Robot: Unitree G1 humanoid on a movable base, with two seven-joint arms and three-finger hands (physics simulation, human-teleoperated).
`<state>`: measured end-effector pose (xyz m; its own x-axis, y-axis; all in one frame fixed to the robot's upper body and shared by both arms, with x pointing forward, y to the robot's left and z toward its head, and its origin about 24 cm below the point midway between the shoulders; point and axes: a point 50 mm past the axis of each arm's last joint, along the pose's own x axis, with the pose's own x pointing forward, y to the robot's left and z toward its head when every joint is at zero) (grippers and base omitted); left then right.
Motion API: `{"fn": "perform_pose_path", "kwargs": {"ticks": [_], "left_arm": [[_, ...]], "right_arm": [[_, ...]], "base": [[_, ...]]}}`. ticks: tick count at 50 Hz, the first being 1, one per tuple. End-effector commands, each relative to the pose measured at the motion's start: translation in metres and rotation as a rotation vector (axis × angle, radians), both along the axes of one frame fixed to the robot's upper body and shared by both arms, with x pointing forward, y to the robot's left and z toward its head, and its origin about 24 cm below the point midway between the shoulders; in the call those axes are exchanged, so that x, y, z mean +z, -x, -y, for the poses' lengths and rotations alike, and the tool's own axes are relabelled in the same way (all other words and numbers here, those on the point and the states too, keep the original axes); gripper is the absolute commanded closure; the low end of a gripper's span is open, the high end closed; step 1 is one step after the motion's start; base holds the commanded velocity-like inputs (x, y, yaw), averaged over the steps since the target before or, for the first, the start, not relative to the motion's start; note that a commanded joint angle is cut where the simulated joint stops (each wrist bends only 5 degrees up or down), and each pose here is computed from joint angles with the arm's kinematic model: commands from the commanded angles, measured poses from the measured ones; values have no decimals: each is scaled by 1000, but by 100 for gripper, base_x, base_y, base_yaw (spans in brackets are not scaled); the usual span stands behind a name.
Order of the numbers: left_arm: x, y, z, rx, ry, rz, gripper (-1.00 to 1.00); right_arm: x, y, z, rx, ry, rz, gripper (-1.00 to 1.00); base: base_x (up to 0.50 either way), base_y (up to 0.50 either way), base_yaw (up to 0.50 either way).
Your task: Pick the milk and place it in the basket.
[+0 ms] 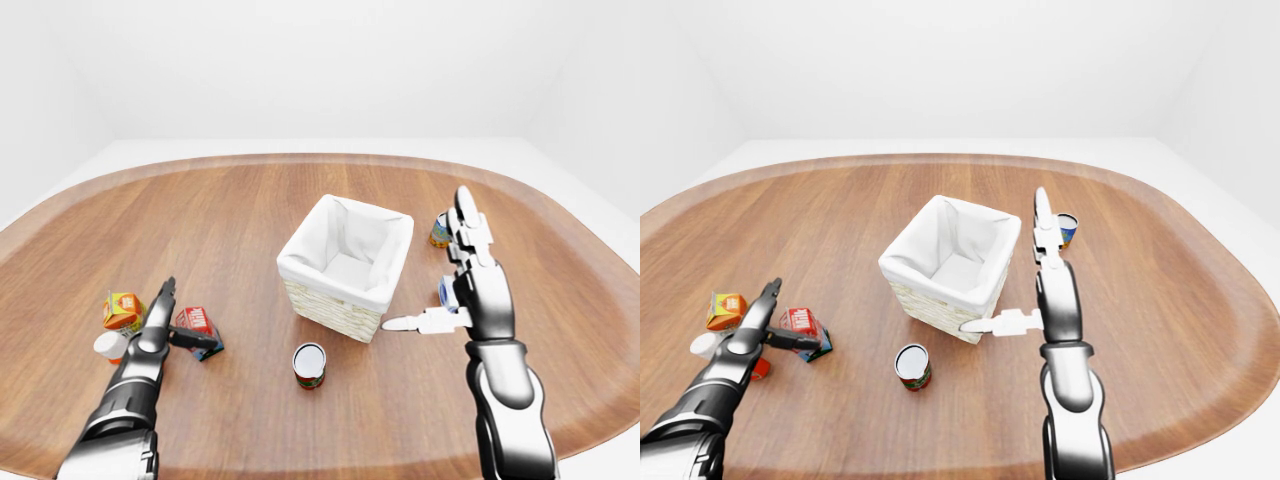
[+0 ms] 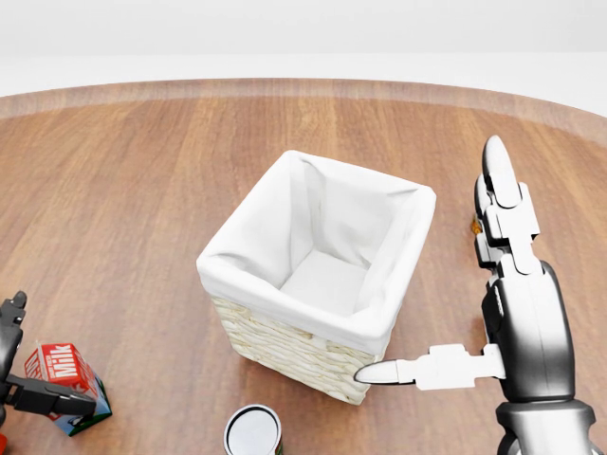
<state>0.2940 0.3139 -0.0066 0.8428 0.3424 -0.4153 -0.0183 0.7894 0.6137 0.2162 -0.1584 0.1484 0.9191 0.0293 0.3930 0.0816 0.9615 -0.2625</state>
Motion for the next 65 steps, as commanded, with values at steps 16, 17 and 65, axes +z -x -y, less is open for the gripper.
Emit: {"fn": "perform_pose_path", "kwargs": {"ticks": [16, 17, 65], "left_arm": [[-11, 4, 0, 43, -8, -64, -100], [-11, 4, 0, 49, -18, -65, -100], [-22, 11, 4, 4, 44, -140, 100]], "right_arm": [[0, 0, 0, 0, -2, 2, -100], [0, 0, 0, -1, -2, -1, -100], [-4, -1, -3, 5, 2, -18, -100]], "base": [[0, 0, 0], [0, 0, 0], [0, 0, 0]]}}
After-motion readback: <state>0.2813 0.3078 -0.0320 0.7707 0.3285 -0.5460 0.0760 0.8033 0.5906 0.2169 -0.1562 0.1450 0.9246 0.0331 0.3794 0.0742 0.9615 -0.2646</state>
